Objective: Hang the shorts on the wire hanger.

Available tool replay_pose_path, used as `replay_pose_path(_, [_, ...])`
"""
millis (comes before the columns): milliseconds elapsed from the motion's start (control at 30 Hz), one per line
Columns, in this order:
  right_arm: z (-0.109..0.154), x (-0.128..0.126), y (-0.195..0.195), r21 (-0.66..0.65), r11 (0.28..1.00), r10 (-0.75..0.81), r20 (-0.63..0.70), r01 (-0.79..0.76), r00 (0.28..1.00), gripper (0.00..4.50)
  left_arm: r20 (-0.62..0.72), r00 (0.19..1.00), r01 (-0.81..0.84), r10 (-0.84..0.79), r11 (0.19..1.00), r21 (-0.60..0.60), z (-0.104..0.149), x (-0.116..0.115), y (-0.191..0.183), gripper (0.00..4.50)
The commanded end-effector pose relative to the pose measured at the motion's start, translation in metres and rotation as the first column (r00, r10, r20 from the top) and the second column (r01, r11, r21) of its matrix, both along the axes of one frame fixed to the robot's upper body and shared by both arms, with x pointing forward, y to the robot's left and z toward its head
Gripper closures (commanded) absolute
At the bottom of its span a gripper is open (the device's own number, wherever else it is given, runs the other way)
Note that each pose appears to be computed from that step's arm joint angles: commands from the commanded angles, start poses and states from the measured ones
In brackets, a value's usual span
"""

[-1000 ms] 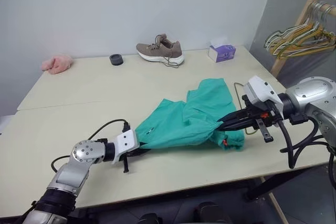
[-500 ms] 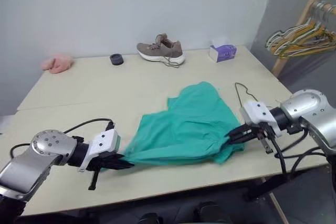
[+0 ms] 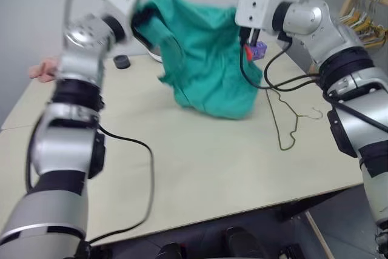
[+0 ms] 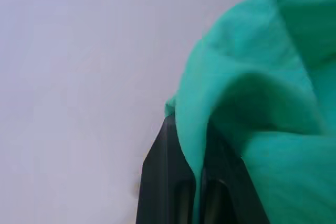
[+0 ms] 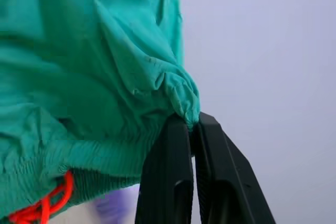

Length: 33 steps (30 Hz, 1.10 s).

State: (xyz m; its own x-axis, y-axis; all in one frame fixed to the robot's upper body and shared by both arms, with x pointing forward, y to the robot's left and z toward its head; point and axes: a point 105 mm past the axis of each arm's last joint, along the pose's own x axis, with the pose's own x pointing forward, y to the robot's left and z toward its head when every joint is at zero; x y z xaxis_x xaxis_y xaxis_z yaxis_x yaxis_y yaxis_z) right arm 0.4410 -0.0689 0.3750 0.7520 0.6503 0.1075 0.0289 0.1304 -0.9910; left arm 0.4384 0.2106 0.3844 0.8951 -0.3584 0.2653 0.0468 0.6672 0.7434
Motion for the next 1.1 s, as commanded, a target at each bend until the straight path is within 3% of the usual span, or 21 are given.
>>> replay_pose_path(33, [0.032, -0.033, 0.014, 0.005, 0.982, 0.182, 0.225, -0.188, 0.957, 4.5, 0.252, 0.967, -0.067, -0.033, 0.923, 0.379, 0.053, -0.038, -0.01, 4.49])
replay_pose_path(100, [0.004, -0.039, 0.015, -0.035, 0.961, 0.276, 0.195, -0.274, 0.941, 4.5, 0.122, 0.99, 0.003, -0.076, 0.859, 0.512, 0.031, -0.045, -0.011, 4.49])
replay_pose_path(167, [-0.04, -0.042, 0.014, -0.074, 0.935, 0.354, 0.112, -0.347, 0.929, 4.5, -0.122, 0.985, 0.17, -0.123, 0.826, 0.537, -0.014, -0.055, -0.013, 4.49])
replay_pose_path(200, [-0.072, -0.046, 0.014, -0.095, 0.915, 0.397, 0.039, -0.392, 0.917, 4.5, -0.283, 0.947, 0.28, -0.15, 0.819, 0.501, -0.051, -0.064, -0.013, 4.49])
replay_pose_path(267, [-0.129, -0.059, 0.014, -0.134, 0.871, 0.466, -0.082, -0.473, 0.881, 4.5, -0.571, 0.798, 0.45, -0.193, 0.821, 0.352, -0.126, -0.093, -0.012, 4.49])
replay_pose_path(300, [-0.143, -0.064, 0.013, -0.138, 0.857, 0.483, -0.113, -0.496, 0.868, 4.5, -0.64, 0.743, 0.481, -0.197, 0.823, 0.304, -0.146, -0.105, -0.012, 4.49])
replay_pose_path(367, [-0.182, -0.083, 0.014, -0.167, 0.797, 0.541, -0.228, -0.58, 0.81, 4.5, -0.822, 0.524, 0.552, -0.221, 0.823, 0.13, -0.204, -0.15, -0.011, 4.49])
replay_pose_path(467, [-0.232, -0.113, 0.007, -0.174, 0.716, 0.564, -0.426, -0.676, 0.707, 4.5, -0.93, 0.259, 0.553, -0.26, 0.829, -0.078, -0.252, -0.205, -0.013, 4.49])
replay_pose_path(567, [-0.265, -0.139, -0.008, -0.156, 0.674, 0.51, -0.609, -0.722, 0.607, 4.5, -0.954, 0.112, 0.525, -0.278, 0.832, -0.181, -0.276, -0.239, -0.014, 4.49])
replay_pose_path(633, [-0.276, -0.15, -0.017, -0.142, 0.667, 0.463, -0.69, -0.732, 0.556, 4.5, -0.96, 0.067, 0.52, -0.271, 0.831, -0.198, -0.284, -0.252, -0.013, 4.49])
replay_pose_path(733, [-0.284, -0.158, -0.033, -0.113, 0.711, 0.36, -0.789, -0.694, 0.497, 4.5, -0.958, 0.015, 0.503, -0.285, 0.831, -0.239, -0.294, -0.265, -0.013, 4.49])
replay_pose_path(1100, [-0.282, -0.163, -0.042, -0.075, 0.819, 0.238, -0.858, -0.568, 0.455, 4.5, -0.949, 0.052, 0.498, -0.312, 0.831, -0.246, -0.301, -0.253, -0.016, 4.49])
